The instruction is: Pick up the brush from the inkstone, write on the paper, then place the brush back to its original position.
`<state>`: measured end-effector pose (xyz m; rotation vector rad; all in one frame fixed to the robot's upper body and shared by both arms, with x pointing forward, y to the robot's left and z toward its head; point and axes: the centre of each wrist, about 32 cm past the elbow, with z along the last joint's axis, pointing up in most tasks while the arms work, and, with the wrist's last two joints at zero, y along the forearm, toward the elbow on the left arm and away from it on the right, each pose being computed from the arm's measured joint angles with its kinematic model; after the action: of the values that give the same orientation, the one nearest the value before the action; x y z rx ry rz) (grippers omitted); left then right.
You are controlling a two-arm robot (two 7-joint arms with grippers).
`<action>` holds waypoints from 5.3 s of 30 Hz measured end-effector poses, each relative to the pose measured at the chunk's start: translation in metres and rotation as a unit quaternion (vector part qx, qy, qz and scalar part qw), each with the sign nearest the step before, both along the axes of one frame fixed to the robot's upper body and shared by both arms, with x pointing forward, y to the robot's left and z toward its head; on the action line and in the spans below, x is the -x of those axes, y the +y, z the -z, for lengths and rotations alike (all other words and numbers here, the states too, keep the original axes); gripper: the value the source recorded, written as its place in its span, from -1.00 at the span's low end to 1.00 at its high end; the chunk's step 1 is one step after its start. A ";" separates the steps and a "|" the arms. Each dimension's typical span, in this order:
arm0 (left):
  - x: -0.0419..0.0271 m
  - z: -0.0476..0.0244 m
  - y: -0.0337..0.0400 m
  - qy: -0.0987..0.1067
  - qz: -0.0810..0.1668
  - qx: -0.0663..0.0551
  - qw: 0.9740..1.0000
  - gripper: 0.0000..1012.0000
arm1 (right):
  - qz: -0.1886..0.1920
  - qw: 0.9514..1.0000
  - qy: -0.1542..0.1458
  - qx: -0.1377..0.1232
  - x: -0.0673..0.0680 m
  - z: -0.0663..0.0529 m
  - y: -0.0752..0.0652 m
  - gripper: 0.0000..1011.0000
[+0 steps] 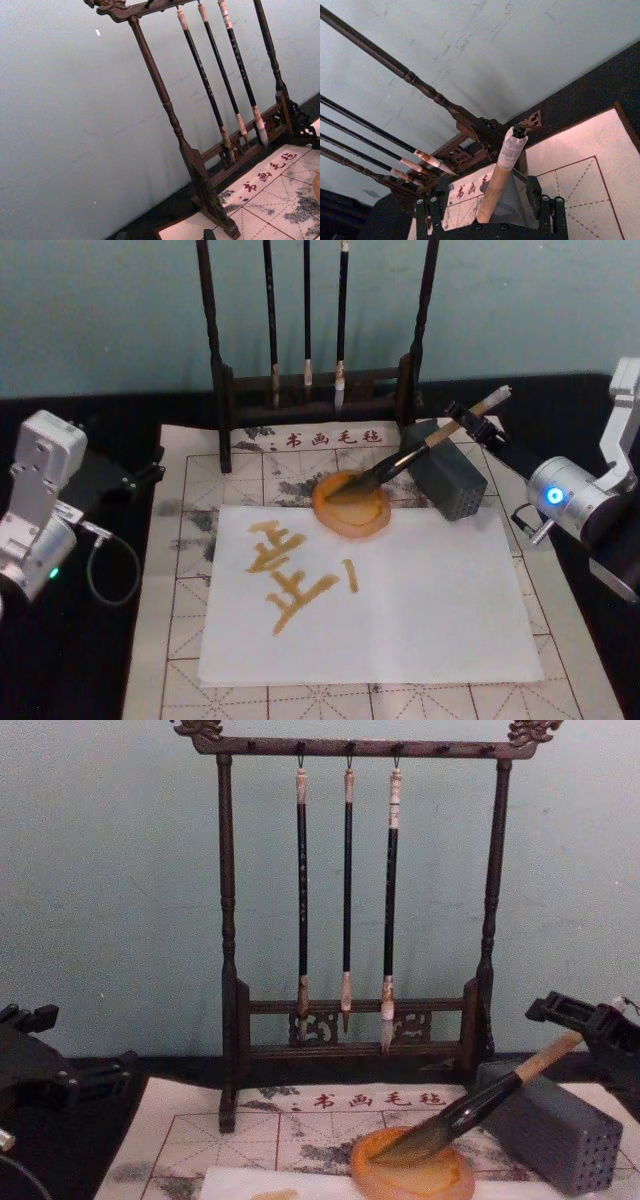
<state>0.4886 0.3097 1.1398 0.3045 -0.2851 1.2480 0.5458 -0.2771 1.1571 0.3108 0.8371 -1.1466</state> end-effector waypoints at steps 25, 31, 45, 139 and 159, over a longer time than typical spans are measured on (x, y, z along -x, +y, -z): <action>0.0000 0.0000 0.0000 0.000 0.000 0.000 1.000 0.98 | 0.012 1.000 -0.002 -0.016 -0.011 0.002 0.003 0.98; 0.0000 0.0000 0.0000 0.000 0.000 0.000 1.000 0.98 | 0.012 1.000 0.000 -0.016 -0.013 0.002 0.005 0.98; 0.0000 0.0000 0.0000 0.000 0.000 0.000 1.000 0.98 | 0.010 1.000 0.001 -0.009 -0.018 0.004 0.009 0.98; 0.0000 0.0000 0.0000 0.000 0.000 0.000 1.000 0.98 | -0.005 0.993 -0.109 0.055 -0.006 -0.013 0.016 -0.61; 0.0000 0.0000 0.0000 0.000 0.000 0.000 1.000 0.98 | -0.003 0.983 -0.154 0.101 0.002 -0.013 0.015 -0.61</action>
<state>0.4886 0.3096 1.1398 0.3045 -0.2850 1.2479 0.5433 -0.2624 1.1697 0.3075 0.4470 -1.1319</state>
